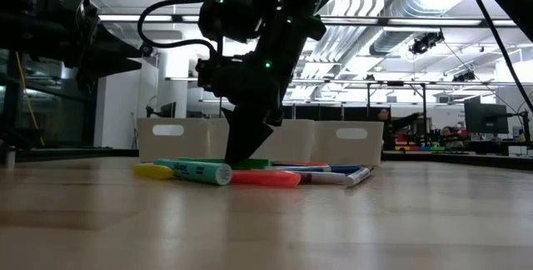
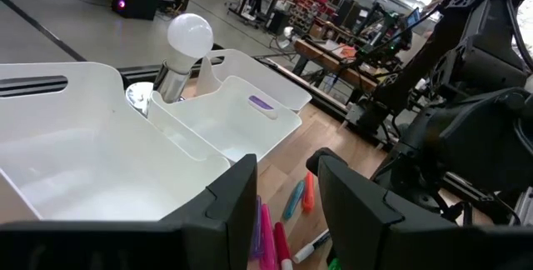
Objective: Pick & Place Markers
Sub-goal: Put the green highlighter pen into the right white bin
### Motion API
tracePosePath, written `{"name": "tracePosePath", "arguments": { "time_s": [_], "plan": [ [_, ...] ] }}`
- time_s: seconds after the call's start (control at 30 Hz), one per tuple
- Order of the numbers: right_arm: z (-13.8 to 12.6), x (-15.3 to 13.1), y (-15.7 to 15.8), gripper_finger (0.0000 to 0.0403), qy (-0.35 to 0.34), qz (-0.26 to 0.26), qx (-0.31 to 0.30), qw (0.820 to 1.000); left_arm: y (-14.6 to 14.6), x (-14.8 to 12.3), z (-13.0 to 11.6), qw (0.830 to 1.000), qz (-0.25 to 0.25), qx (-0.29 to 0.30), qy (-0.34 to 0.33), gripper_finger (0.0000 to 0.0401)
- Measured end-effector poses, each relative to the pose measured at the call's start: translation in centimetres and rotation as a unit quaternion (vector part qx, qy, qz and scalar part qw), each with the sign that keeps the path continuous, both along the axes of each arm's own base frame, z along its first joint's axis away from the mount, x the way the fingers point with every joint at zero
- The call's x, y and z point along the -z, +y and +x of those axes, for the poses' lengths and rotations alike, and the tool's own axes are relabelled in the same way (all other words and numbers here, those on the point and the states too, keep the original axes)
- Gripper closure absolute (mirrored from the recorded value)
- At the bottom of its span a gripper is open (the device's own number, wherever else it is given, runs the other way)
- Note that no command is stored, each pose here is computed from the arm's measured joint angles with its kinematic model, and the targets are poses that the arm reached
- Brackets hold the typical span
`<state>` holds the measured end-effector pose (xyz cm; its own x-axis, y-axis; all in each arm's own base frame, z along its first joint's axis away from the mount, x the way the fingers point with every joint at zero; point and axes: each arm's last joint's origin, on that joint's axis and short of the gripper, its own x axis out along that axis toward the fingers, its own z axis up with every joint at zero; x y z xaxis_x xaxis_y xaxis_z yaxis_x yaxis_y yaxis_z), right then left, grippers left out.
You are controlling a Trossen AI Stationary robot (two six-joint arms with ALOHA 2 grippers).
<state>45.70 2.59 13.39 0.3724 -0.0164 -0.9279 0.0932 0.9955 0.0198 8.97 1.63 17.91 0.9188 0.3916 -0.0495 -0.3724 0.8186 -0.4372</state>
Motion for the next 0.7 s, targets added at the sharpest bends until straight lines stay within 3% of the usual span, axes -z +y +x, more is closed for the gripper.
{"name": "tracePosePath", "arguments": {
  "time_s": [0.7],
  "plan": [
    [0.07,-0.72,0.18,0.0349,-0.018,0.038,0.015,0.999,0.0,0.01,0.0,1.0,0.0,0.0,0.0,0.0272]
  ]
}}
